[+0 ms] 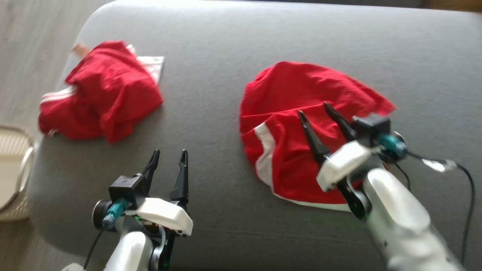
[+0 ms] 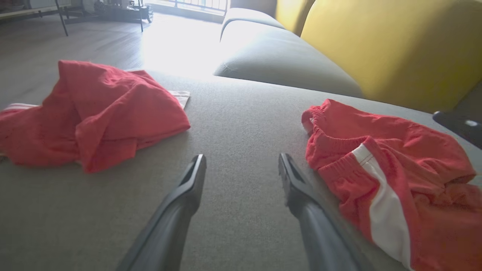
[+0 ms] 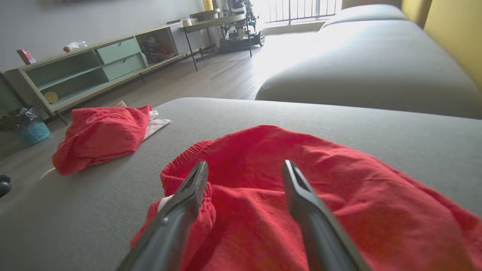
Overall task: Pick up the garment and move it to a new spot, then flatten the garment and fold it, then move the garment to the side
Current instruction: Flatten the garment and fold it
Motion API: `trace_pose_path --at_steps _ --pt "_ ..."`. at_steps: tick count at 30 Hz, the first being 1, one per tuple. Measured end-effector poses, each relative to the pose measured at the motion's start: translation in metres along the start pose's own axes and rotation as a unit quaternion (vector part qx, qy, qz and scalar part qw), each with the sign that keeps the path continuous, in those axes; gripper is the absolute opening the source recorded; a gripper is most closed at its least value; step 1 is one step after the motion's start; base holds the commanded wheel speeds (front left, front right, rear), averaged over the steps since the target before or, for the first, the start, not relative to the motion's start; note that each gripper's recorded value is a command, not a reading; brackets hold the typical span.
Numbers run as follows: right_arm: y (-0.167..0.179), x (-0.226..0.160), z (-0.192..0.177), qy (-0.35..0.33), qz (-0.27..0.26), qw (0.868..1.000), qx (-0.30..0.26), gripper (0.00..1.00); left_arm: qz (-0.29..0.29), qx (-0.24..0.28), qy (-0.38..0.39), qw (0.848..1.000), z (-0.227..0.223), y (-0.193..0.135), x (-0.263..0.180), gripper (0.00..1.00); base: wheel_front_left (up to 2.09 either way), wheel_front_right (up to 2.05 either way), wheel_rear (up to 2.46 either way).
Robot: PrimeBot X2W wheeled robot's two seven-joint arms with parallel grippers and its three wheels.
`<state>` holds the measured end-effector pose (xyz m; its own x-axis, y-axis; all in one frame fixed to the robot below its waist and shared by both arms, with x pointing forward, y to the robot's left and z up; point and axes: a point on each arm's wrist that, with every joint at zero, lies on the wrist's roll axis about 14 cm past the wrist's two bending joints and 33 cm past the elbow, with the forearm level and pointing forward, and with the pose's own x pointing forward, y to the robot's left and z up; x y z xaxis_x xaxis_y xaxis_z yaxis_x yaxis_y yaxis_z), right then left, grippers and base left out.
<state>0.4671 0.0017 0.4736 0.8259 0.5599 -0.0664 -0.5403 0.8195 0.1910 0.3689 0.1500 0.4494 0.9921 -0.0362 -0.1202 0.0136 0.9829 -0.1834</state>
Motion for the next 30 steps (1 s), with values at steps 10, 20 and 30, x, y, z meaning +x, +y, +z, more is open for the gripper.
trace_pose_path --at_steps 10,20,30 --pt "-0.046 -0.101 0.019 -0.064 -0.127 0.989 -0.044 1.0 -0.059 -0.005 -0.014 0.998 0.008 -0.037 0.005 1.0 0.0 0.0 0.0" --pt "-0.064 -0.153 0.019 -0.077 -0.196 0.977 -0.038 1.0 -0.096 -0.006 -0.006 0.995 0.003 -0.061 0.007 1.0 0.0 0.0 0.0" --pt "-0.082 -0.162 0.014 -0.071 -0.225 0.971 -0.032 1.0 -0.191 0.042 -0.004 0.981 0.0 -0.107 0.036 1.0 0.0 0.0 0.0"
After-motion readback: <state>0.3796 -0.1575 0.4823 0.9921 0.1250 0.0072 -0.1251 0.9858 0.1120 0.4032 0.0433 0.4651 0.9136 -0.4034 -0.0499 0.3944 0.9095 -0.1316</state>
